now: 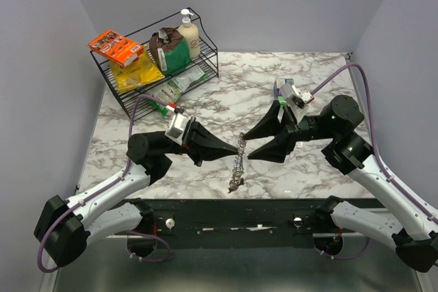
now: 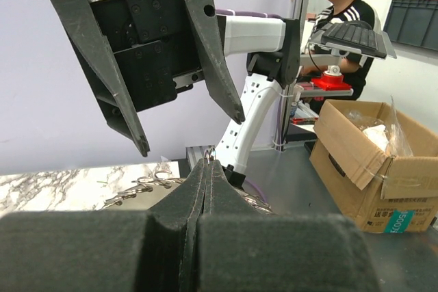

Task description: Put the keys on the keyring

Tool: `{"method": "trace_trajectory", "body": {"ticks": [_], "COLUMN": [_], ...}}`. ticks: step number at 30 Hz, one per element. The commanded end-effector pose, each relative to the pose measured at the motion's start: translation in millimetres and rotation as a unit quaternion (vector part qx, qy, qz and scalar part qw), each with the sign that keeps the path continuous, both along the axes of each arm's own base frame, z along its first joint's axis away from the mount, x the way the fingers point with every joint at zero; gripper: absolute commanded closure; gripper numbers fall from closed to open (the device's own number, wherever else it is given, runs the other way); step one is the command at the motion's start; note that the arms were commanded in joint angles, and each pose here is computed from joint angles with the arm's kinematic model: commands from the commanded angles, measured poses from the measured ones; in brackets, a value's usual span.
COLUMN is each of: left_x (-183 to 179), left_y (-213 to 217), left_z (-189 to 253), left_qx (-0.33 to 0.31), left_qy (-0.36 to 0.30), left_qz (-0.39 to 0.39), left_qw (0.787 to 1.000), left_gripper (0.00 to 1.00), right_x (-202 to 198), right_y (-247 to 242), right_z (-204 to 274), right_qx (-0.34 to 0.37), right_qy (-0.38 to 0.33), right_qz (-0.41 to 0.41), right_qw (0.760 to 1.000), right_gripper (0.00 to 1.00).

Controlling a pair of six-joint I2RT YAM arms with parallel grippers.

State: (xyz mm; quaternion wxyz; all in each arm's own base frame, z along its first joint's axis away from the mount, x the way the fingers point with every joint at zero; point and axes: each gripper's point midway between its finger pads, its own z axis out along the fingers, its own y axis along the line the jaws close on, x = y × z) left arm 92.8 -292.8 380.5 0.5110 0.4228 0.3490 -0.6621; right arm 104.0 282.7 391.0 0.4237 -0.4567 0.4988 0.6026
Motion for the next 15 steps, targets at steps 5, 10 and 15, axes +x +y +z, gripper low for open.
{"method": "trace_trajectory", "body": {"ticks": [5, 10, 15], "left_x": [-4.9, -4.1, -4.5], "left_y": [6.7, 6.9, 7.6], "left_z": [23.9, 25.0, 27.1], "left_qx": [-0.032, -0.036, -0.040], "left_qy": [-0.035, -0.036, -0.039], "left_qz": [0.006, 0.009, 0.010], "left_qw": [0.999, 0.999, 0.998], "left_gripper": [1.00, 1.00, 1.00], "right_x": [-9.7, -8.8, -6.3], "right_y": [8.6, 10.7, 11.6], "right_z": [-1.6, -9.8, -16.1], "right_qx": [-0.004, -0.014, -0.019], "right_qy": [0.010, 0.019, 0.022], "right_qz": [0.026, 0.022, 0.011], "right_qw": [1.000, 0.999, 1.000], "right_gripper": [0.47, 0.57, 0.65]}}
